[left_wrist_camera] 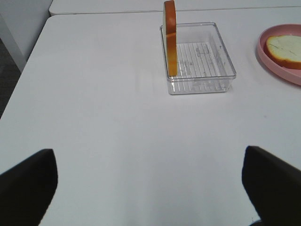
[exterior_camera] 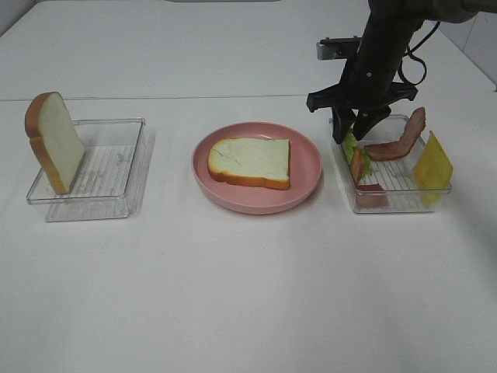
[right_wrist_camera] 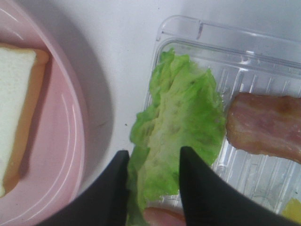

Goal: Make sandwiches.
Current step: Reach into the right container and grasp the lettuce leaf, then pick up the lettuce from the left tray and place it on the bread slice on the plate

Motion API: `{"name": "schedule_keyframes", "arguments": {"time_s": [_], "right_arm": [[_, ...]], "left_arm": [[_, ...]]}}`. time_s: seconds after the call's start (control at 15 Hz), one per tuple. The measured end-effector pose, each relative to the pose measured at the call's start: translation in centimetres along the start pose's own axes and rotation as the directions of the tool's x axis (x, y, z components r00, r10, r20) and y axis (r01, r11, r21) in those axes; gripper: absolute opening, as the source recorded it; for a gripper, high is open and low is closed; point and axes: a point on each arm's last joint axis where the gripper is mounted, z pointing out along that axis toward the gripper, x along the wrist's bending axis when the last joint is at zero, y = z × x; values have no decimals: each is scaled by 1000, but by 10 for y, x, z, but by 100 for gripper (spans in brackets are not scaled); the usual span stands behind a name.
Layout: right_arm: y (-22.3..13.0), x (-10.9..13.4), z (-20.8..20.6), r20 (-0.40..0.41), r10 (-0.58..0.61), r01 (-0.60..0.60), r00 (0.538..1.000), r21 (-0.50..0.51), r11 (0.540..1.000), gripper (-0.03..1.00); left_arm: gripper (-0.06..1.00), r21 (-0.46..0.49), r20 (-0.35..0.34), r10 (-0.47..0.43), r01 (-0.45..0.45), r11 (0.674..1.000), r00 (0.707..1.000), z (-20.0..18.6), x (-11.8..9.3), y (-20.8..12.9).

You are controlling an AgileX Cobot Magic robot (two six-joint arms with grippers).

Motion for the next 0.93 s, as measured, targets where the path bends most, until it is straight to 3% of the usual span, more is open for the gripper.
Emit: {"name": "schedule_keyframes", "arguments": {"time_s": [0.07, 0.2, 0.6, 0.93], "right_arm": [[0, 0, 0, -2, 1, -1, 1000, 0, 1000, 19], [0, 0, 0, -3, -7, 7, 1000, 0, 1000, 2], [1, -1, -7, 8, -15, 15, 1000, -14, 1000, 2], [1, 0, -68, 57, -41, 46, 998, -99, 994, 2]], "left_arm": [[99, 0, 0, 0, 0, 1000, 1000, 0, 0, 0], [99, 0, 0, 0, 0, 1000, 1000, 0, 0, 0], [99, 0, 0, 0, 0, 1000, 1000, 0, 0, 0], [99, 0, 0, 0, 0, 1000, 1000, 0, 0, 0]]}}
